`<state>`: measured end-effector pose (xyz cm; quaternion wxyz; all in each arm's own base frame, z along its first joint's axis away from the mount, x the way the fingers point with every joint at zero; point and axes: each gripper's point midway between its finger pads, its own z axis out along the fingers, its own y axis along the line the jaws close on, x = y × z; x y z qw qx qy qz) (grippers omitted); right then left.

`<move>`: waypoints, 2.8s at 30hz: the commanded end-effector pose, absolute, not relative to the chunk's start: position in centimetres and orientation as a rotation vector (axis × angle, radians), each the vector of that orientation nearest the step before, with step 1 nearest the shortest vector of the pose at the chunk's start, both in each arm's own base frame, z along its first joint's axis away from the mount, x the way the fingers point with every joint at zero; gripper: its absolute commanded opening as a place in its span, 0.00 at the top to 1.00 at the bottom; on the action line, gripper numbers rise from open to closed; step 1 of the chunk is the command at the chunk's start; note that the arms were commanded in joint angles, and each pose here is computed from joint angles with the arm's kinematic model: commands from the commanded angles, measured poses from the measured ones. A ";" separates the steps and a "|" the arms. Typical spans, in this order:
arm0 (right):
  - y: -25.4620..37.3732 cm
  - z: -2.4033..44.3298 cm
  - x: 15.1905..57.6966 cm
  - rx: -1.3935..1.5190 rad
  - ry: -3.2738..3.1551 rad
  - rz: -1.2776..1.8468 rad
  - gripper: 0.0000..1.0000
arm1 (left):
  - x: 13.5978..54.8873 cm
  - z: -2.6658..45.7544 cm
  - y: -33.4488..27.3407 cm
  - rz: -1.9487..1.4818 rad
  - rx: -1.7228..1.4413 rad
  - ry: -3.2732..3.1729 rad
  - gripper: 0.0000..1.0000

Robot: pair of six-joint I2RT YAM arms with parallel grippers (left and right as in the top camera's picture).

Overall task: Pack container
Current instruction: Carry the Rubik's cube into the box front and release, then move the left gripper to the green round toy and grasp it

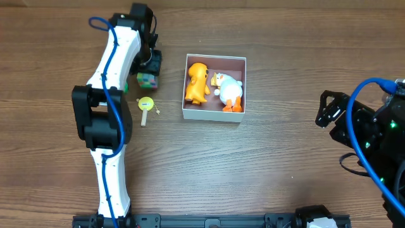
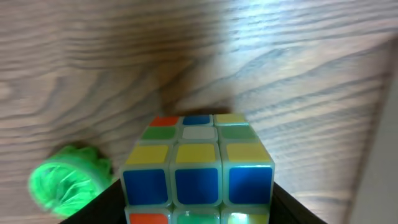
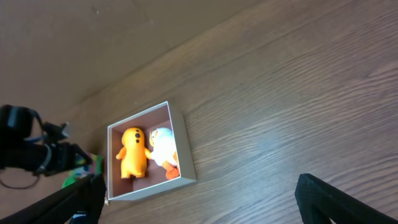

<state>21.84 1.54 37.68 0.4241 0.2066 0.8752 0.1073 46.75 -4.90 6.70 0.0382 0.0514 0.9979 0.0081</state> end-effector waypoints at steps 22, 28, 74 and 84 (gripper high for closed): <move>1.1 36.5 20.1 0.524 2.257 0.229 0.01 | 37.0 12.0 -25.3 -0.118 0.228 3.010 0.61; 1.1 36.6 20.1 0.523 2.253 0.231 0.01 | 35.9 8.2 -23.4 0.011 0.204 3.062 0.54; 1.0 35.8 19.4 0.529 2.295 0.213 0.00 | 39.9 8.6 3.9 -0.003 -0.474 3.131 0.18; 1.0 35.7 19.4 0.529 2.299 0.213 0.00 | 42.7 3.9 4.8 -0.051 -0.454 2.989 0.21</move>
